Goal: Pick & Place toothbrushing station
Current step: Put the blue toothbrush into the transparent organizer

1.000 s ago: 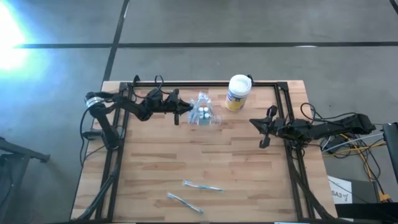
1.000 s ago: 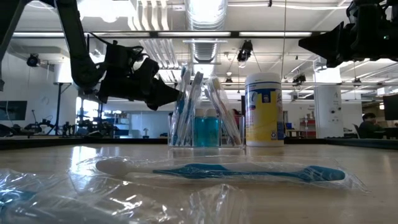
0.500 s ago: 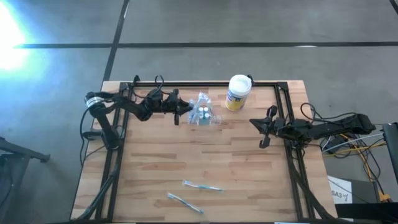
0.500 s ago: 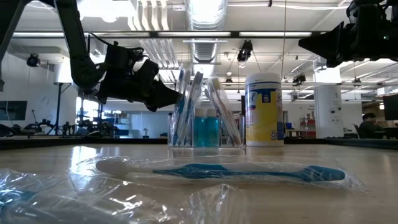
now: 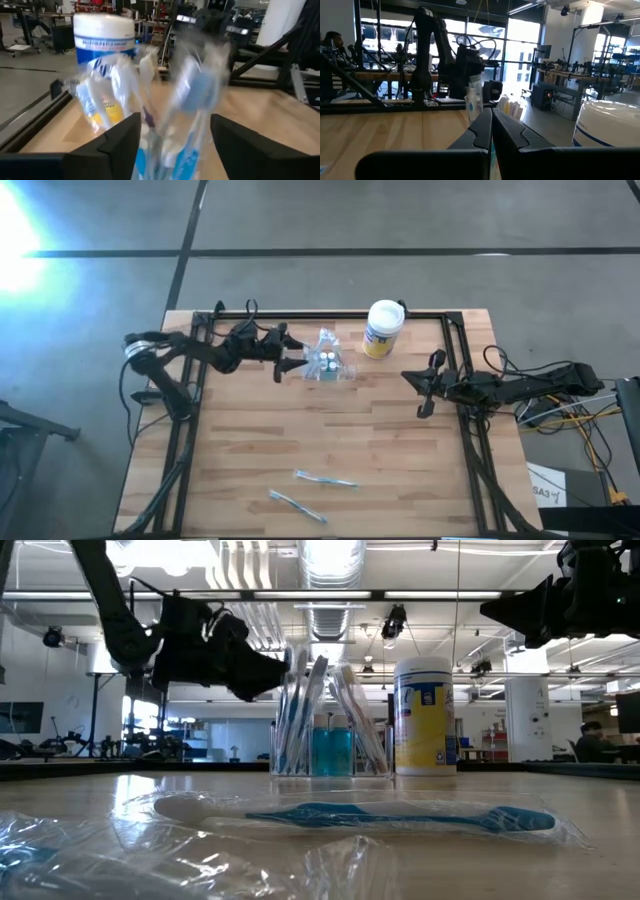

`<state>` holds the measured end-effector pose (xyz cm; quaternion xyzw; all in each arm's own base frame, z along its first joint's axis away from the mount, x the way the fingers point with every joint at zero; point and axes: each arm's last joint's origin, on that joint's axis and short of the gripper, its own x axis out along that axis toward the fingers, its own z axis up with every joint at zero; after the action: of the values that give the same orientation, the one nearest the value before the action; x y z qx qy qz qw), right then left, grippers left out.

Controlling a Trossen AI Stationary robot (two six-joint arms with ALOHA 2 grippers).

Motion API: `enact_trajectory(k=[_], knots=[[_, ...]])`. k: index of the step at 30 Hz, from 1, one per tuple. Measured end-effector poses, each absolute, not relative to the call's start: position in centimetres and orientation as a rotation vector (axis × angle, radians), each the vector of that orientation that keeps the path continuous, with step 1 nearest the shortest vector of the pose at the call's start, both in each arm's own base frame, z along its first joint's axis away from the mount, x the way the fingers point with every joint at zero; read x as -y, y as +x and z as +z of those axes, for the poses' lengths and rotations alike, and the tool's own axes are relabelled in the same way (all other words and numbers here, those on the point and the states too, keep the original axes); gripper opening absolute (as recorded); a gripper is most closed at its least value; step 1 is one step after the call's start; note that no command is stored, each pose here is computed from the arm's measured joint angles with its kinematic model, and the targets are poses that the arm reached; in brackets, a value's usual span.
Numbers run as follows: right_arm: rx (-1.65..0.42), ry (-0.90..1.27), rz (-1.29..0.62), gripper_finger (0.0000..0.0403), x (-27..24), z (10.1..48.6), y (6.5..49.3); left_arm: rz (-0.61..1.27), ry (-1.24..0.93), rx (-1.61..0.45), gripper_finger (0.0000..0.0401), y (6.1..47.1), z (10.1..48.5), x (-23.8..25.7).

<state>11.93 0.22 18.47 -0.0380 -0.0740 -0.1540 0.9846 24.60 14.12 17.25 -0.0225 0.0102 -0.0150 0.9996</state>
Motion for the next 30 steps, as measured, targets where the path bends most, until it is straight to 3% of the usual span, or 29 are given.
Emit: enact_trajectory(k=[6, 16, 20, 26, 30], knots=[[0.149, -0.071, -0.306, 0.0008, -0.2, 18.5, 11.9, -0.029, -0.025, -0.045, 0.0269, 22.8, 19.9, -13.0], [0.152, -0.059, -0.301, 0.0008, -0.2, 18.5, 11.9, 0.013, 0.006, -0.117, 0.0259, 16.4, 24.8, -9.6], [0.153, -0.058, -0.301, 0.0008, -0.2, 18.5, 11.9, 0.069, 0.089, -0.010, 0.0192, 13.2, 25.4, -7.5], [0.157, -0.039, -0.300, 0.0008, -0.2, 18.5, 11.9, 0.245, 0.089, 0.159, 0.0022, 10.4, 23.1, -6.0], [0.168, -0.027, -0.299, 0.0008, -0.2, 18.6, 11.9, 0.240, 0.092, 0.166, 0.0010, 9.8, 20.8, -5.6]])
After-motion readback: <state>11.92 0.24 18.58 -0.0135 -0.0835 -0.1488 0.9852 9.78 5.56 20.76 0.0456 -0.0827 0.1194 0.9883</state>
